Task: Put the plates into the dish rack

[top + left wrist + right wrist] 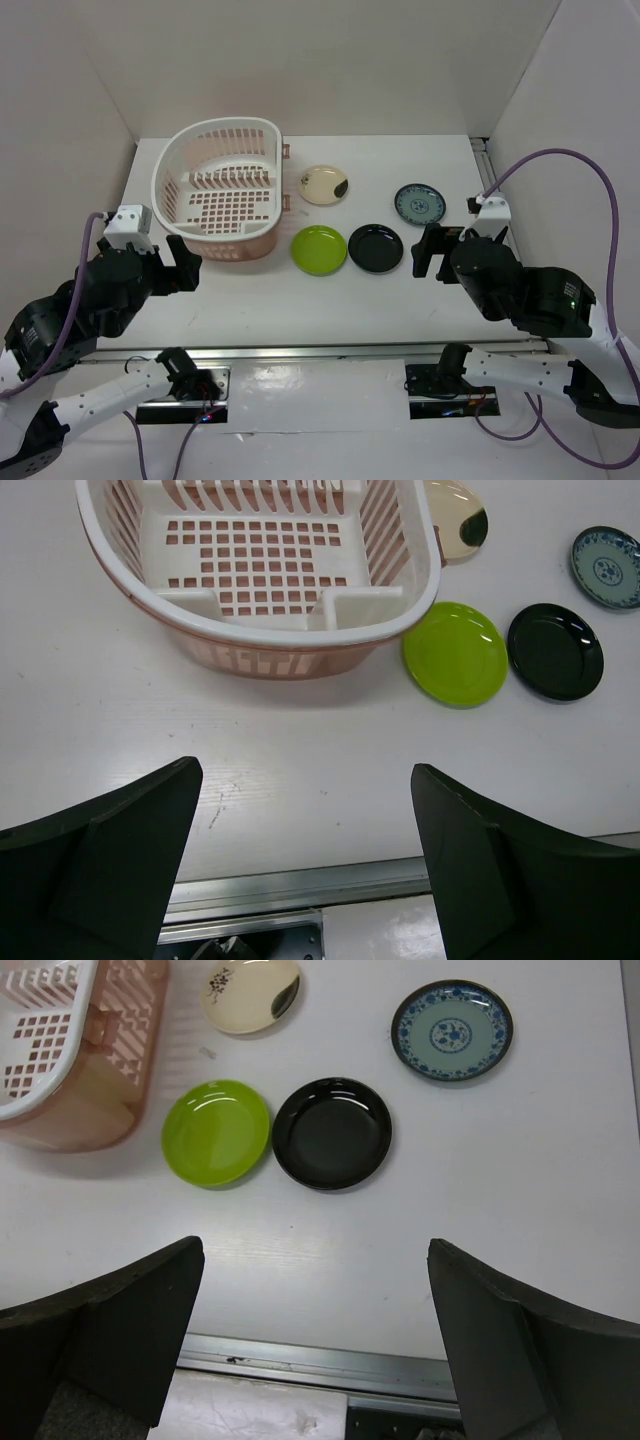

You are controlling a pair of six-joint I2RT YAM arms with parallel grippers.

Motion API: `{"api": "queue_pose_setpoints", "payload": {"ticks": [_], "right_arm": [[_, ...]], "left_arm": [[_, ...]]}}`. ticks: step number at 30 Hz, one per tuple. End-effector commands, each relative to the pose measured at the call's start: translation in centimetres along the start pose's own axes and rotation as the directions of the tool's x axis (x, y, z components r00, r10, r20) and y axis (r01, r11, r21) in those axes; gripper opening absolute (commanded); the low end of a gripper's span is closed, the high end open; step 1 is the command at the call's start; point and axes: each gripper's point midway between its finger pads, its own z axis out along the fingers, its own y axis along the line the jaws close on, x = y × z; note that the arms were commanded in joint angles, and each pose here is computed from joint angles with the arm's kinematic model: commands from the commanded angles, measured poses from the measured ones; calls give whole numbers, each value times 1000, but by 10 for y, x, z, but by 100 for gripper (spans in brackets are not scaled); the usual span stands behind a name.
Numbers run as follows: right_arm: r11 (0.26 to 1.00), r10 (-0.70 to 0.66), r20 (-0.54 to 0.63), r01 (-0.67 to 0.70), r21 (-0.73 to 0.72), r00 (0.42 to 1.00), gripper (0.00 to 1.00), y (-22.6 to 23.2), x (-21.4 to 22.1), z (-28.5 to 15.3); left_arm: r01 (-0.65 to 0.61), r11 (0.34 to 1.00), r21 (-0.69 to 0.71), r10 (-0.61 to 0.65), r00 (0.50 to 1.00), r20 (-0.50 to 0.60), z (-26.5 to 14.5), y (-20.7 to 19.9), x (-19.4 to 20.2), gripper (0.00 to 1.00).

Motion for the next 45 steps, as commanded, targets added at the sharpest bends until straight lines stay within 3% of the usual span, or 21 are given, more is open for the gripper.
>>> {"api": "queue_pose_setpoints", "payload": {"ticks": [1,11,13,17,19,20,22,23,27,29,30,34,45], "right_arm": [[999,3,10,-3,42,1000,100,-8,-1,0],[999,-15,51,13,34,999,100,3,0,14],[997,-78,47,77,27,996,100,17,8,29],[996,-86,119,81,47,989,100,56,-7,66],[994,-105,115,100,43,988,100,73,-13,86],[991,-125,70,121,53,990,100,82,-9,117],[996,-78,38,76,50,996,100,81,-20,150],[998,-33,-7,34,47,999,100,64,-21,177],[981,193,105,-192,-22,976,100,1,-57,214],[955,291,90,-295,41,953,100,-66,-39,231],[941,337,90,-334,-49,937,100,-65,-40,235],[915,397,80,-401,47,914,100,-125,13,246],[873,469,30,-468,138,883,100,-172,75,291]], "left_arm": [[40,999,-7,-40,999,23,-3,2,-4,99],[33,999,-12,-33,999,14,2,1,0,99],[29,1000,2,-29,1000,-1,6,-5,4,99],[23,999,45,-23,1000,-21,16,-20,7,99],[28,997,75,-28,1000,-13,21,-29,7,99],[21,995,99,-18,1000,-25,24,-36,10,99],[31,992,126,-29,999,-20,26,-43,9,99],[24,989,146,-20,999,-28,30,-50,10,99],[27,976,214,-20,999,-37,32,-68,8,99],[13,972,235,-2,999,-47,35,-74,11,99],[-2,966,258,14,999,-45,34,-77,11,99],[-26,957,290,40,998,-42,41,-85,18,99],[-78,912,404,105,993,-45,50,-111,31,99]]}}
